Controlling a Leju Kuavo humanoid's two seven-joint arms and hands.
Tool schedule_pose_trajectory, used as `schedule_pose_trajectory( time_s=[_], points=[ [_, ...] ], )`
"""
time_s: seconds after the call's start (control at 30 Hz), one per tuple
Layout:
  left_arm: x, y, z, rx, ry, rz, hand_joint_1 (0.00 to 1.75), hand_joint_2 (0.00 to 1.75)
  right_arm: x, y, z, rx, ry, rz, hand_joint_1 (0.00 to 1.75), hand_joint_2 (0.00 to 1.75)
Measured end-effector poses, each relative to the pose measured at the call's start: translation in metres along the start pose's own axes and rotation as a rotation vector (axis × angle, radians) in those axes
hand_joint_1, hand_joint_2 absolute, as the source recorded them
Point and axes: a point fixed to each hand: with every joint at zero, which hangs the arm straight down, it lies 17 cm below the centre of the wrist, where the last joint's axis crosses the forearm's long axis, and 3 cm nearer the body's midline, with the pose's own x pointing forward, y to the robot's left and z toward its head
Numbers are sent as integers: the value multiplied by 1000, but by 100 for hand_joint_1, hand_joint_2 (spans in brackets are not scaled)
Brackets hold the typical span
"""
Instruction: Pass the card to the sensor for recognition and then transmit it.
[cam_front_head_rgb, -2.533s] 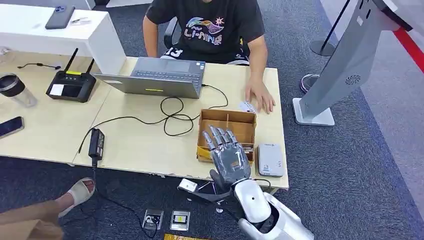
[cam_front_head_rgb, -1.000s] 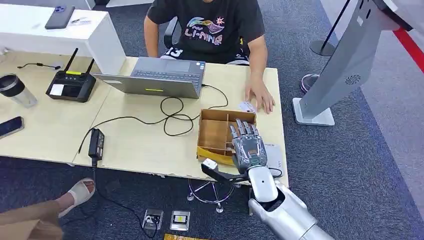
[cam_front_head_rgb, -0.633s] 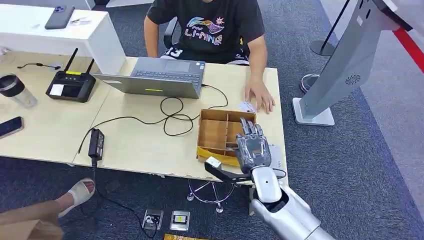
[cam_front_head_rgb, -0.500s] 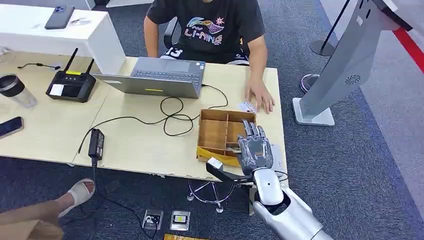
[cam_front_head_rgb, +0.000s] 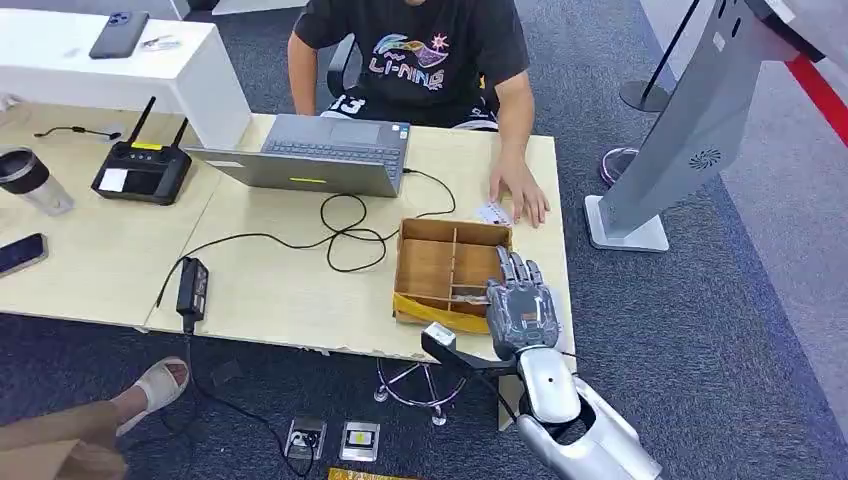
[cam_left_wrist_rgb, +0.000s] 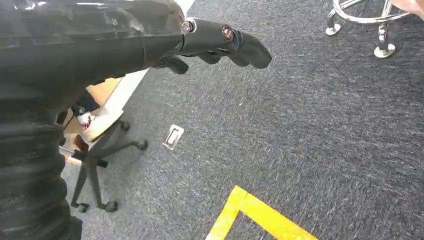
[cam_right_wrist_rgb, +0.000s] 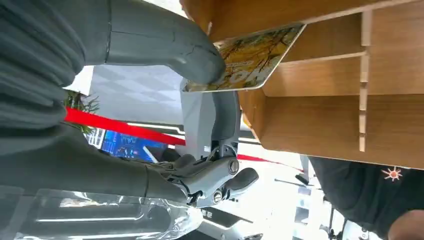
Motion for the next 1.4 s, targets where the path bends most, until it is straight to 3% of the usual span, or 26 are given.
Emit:
schedule_pose_trajectory(
  time_s=[0.43,0.63,0.93,1.2,1.4],
  points=[
    [-4,0,0,0,21,2,0,175,-6,-4,8,-9,6,-8,162,175],
    [-4,0,1,2,22,0,0,175,-5,-6,8,-16,-3,-9,175,175],
    [-4,-1,2,1,20,-3,0,175,-2,-14,7,-46,-13,-22,175,175],
    [-2,-1,2,3,9,-4,0,175,5,-55,1,-158,-29,-54,175,175],
    [0,-1,2,3,-3,-3,0,175,13,-119,-5,-314,-61,-71,175,175]
  ],
)
